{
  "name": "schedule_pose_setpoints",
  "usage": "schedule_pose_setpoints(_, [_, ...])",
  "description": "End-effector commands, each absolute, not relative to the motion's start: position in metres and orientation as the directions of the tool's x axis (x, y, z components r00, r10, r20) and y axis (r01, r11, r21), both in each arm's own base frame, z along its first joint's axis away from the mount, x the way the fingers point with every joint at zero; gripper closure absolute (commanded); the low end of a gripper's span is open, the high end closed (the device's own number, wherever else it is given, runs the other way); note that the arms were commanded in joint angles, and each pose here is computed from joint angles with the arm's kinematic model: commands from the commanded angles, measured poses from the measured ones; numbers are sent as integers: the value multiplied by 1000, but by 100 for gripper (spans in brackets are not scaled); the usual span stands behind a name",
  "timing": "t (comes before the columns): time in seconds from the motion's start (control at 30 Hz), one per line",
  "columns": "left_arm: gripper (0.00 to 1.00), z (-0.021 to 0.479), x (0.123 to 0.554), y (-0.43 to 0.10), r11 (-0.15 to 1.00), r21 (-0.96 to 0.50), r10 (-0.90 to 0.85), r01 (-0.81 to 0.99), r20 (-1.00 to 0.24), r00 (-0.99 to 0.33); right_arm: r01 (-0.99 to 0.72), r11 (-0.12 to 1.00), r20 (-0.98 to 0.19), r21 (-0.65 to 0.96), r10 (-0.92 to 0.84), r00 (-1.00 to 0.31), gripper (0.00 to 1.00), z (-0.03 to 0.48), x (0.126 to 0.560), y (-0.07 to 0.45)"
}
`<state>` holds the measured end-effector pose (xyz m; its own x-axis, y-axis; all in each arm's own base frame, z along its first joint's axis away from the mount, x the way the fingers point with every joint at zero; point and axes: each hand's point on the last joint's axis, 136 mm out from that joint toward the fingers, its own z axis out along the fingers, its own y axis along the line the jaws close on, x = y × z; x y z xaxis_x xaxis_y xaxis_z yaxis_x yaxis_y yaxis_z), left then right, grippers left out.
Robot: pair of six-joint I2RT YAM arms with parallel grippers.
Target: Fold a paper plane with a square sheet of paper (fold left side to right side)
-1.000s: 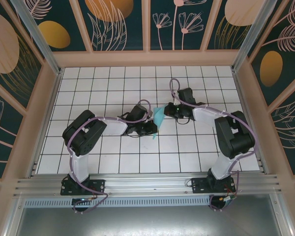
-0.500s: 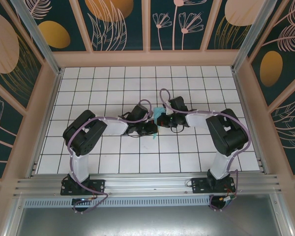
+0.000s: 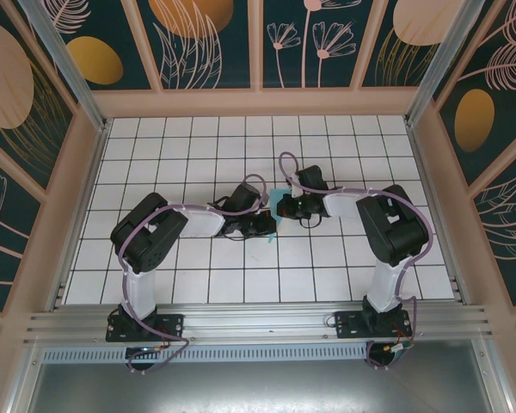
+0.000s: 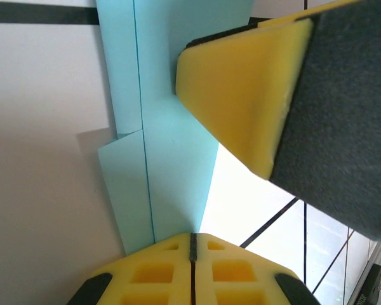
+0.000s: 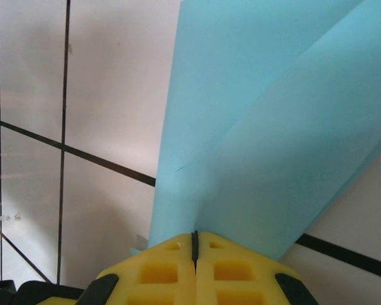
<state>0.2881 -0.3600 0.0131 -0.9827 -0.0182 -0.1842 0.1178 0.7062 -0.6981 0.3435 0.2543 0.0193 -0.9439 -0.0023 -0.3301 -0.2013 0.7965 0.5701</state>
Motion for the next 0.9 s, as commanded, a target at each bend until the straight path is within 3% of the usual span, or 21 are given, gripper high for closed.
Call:
schedule_pose_setpoints(0.0, [91, -43, 260, -335, 818, -573, 17, 59, -80, -997, -196, 834, -344, 516, -8, -939, 100, 9, 357, 241])
schedule_pose_setpoints(0.87, [92, -45, 259, -333, 823, -565, 21, 61, -77, -997, -177, 855, -394, 488, 35, -918, 100, 15, 427, 205])
